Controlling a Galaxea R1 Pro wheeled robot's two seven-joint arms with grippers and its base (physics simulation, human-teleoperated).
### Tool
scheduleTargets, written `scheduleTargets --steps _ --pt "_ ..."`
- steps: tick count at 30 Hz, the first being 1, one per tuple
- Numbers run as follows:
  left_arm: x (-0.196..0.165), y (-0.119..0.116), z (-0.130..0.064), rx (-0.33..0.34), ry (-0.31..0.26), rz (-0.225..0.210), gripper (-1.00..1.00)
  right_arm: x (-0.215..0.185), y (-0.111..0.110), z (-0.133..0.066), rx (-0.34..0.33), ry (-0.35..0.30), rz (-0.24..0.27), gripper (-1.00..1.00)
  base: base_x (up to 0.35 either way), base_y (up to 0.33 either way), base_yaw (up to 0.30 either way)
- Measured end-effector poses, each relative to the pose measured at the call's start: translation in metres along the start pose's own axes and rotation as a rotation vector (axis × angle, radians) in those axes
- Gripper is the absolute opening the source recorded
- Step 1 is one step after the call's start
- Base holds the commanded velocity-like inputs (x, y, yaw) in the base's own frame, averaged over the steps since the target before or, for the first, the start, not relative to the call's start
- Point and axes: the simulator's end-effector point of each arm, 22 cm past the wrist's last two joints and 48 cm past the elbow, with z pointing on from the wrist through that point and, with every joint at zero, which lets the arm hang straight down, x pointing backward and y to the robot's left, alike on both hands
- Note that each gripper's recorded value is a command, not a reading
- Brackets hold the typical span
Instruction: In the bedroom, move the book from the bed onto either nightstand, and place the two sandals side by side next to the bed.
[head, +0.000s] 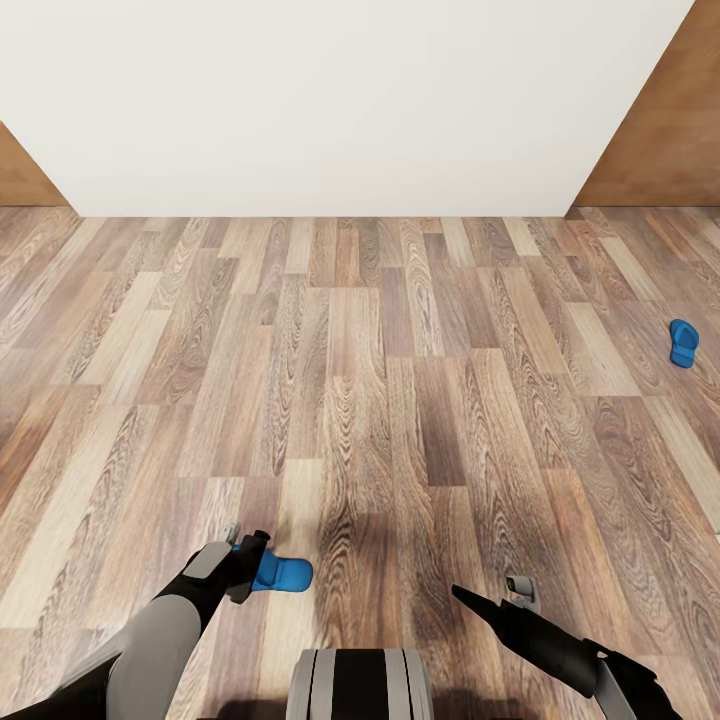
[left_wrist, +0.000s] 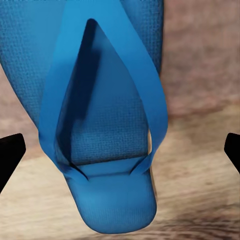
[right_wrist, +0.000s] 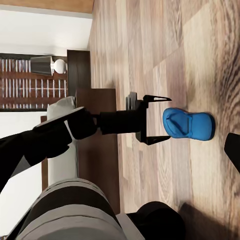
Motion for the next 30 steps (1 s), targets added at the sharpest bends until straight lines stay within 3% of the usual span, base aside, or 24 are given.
scheduleTargets --steps 12,30 --pt "0.002 0.010 0.010 -0.022 0.006 0.000 1.00 0.006 -0.009 0.000 0.012 0.006 0.021 1.00 0.000 0.000 0.000" --pt "0.003 0.010 0.010 -0.020 0.007 0.002 1.00 0.006 -0.009 0.000 0.011 0.006 0.021 1.00 0.000 0.000 0.000"
